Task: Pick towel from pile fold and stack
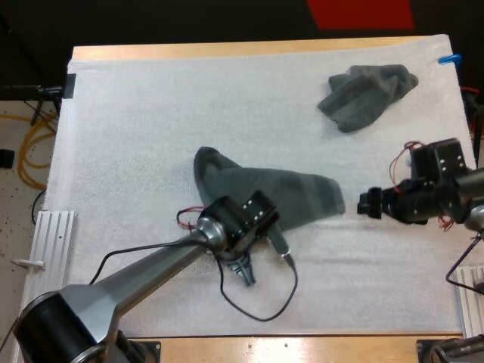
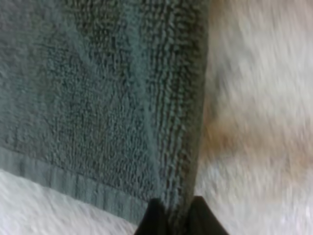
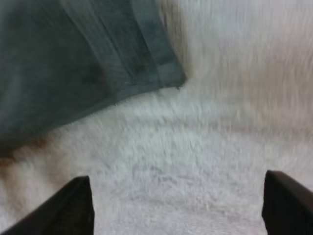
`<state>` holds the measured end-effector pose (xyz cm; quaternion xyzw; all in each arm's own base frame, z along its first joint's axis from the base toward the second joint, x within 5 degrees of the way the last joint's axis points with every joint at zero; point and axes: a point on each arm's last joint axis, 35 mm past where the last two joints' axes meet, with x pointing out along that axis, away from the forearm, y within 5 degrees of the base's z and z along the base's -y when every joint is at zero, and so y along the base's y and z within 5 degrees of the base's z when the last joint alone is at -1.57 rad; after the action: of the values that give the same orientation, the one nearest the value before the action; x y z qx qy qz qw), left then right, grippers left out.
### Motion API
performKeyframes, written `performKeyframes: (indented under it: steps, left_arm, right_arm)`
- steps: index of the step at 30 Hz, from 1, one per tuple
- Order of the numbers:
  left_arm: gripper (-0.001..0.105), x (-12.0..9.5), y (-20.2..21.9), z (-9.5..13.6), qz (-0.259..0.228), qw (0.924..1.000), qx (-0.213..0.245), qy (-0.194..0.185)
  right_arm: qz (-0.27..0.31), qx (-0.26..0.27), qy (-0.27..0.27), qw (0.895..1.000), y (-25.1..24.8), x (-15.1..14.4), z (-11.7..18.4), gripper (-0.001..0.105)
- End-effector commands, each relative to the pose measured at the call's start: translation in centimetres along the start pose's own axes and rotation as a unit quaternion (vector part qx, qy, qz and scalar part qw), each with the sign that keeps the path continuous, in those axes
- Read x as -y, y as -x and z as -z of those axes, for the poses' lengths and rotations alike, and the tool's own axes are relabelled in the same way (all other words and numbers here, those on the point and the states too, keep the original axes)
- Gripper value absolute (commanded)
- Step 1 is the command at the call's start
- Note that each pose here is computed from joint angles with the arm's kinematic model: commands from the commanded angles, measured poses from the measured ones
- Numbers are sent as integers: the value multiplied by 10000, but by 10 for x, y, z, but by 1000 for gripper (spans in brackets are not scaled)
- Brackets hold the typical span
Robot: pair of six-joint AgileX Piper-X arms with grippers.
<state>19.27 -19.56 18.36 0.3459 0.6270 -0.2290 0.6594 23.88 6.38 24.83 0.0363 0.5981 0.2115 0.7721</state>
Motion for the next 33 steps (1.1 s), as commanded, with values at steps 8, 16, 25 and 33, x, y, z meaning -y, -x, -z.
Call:
performKeyframes:
  steps: [8,16,25,33]
  left_arm:
    - [0,3,-17,40,-63,9989,-453,46]
    - [0,5,-14,47,250,9994,32,254]
    - [0,6,-13,43,402,9978,241,463]
    - [0,6,-13,42,429,9975,252,506]
  right_arm:
    - [-1026,330,73,9941,-35,5,14,69]
    - [-1474,152,89,9889,-69,12,12,69]
    - [-1284,-411,977,9860,-111,-13,17,69]
    - [-1246,-412,757,9885,-129,-14,13,55]
